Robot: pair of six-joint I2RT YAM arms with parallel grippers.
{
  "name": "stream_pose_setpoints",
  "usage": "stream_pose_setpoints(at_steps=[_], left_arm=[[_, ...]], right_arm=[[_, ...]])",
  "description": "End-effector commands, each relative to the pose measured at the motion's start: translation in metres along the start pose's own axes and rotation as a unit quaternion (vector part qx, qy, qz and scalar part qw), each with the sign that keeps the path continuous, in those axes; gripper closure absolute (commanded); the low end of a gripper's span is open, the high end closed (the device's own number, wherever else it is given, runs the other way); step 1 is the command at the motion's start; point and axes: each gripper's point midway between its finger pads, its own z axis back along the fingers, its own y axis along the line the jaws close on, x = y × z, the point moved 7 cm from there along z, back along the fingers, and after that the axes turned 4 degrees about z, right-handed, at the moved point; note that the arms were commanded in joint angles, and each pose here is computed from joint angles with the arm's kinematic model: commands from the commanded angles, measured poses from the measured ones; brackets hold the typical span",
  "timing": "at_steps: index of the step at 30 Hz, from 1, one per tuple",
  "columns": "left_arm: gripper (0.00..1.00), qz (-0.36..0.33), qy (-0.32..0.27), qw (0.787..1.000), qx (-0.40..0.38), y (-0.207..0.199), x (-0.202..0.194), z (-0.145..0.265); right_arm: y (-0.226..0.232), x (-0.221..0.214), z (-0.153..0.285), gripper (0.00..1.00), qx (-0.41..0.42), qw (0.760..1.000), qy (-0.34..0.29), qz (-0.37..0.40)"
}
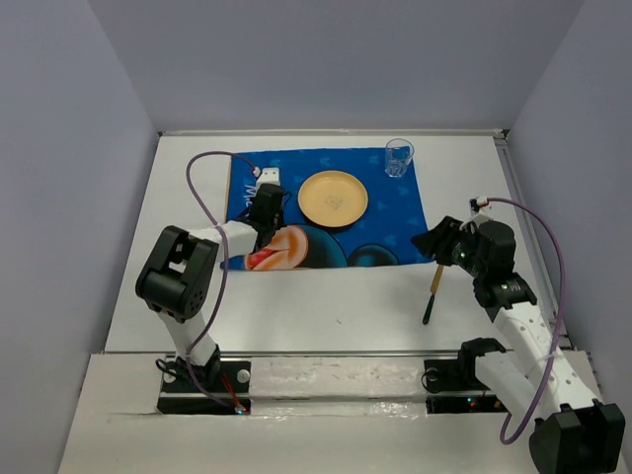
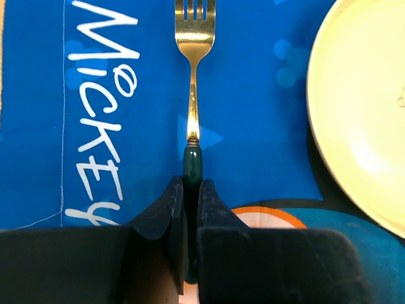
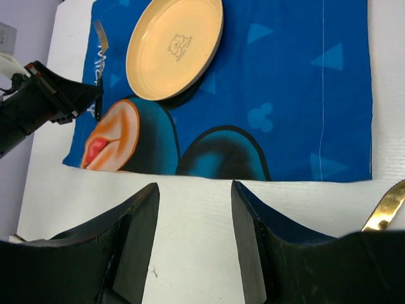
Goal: Set the dinner table for one person
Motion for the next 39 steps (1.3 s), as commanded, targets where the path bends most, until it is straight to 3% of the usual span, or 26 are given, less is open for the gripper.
stream_pose_setpoints(at_steps=[1,5,17,21,22,24,27,31,34,39], left_arm=[[0.95,0.007,-0.027,1.000,0.001,-0.002,0.019,-0.007],[0.93,0.005,-0.014,1.000,0.005,0.000,0.012,-0.015],[0.64,0.017,-0.017,0.999,0.031,0.006,0.011,-0.023],[0.39,0.028,-0.023,0.999,0.033,0.007,0.015,-0.017],[0.28,0.037,-0.034,0.998,0.028,0.006,0.023,-0.011],[0.20,0.043,-0.043,0.998,0.027,0.007,0.027,-0.004],[0.11,0.052,-0.073,0.996,0.019,0.003,0.044,0.016],[0.07,0.068,-0.122,0.990,-0.020,-0.012,0.073,0.058],[0.01,0.096,-0.179,0.974,-0.105,-0.035,0.104,0.120],[0.01,0.105,-0.222,0.947,-0.208,-0.061,0.114,0.199]], right_arm=[[0.003,0.003,0.001,0.45,0.016,1.000,-0.014,0.005],[0.002,0.001,0.001,0.45,0.012,1.000,-0.012,0.004],[0.000,0.002,-0.001,0.44,0.003,1.000,-0.007,0.003],[-0.007,-0.001,-0.001,0.44,-0.025,1.000,0.000,0.000],[-0.009,-0.002,-0.001,0.44,-0.032,0.999,0.002,-0.001],[-0.014,-0.008,-0.002,0.44,-0.045,0.999,0.016,-0.006],[-0.022,-0.023,-0.003,0.43,-0.063,0.997,0.045,-0.025],[-0.037,-0.035,0.001,0.43,-0.132,0.988,0.062,-0.054],[-0.042,-0.041,0.009,0.44,-0.175,0.978,0.083,-0.071],[-0.048,-0.052,0.012,0.44,-0.211,0.965,0.109,-0.109]])
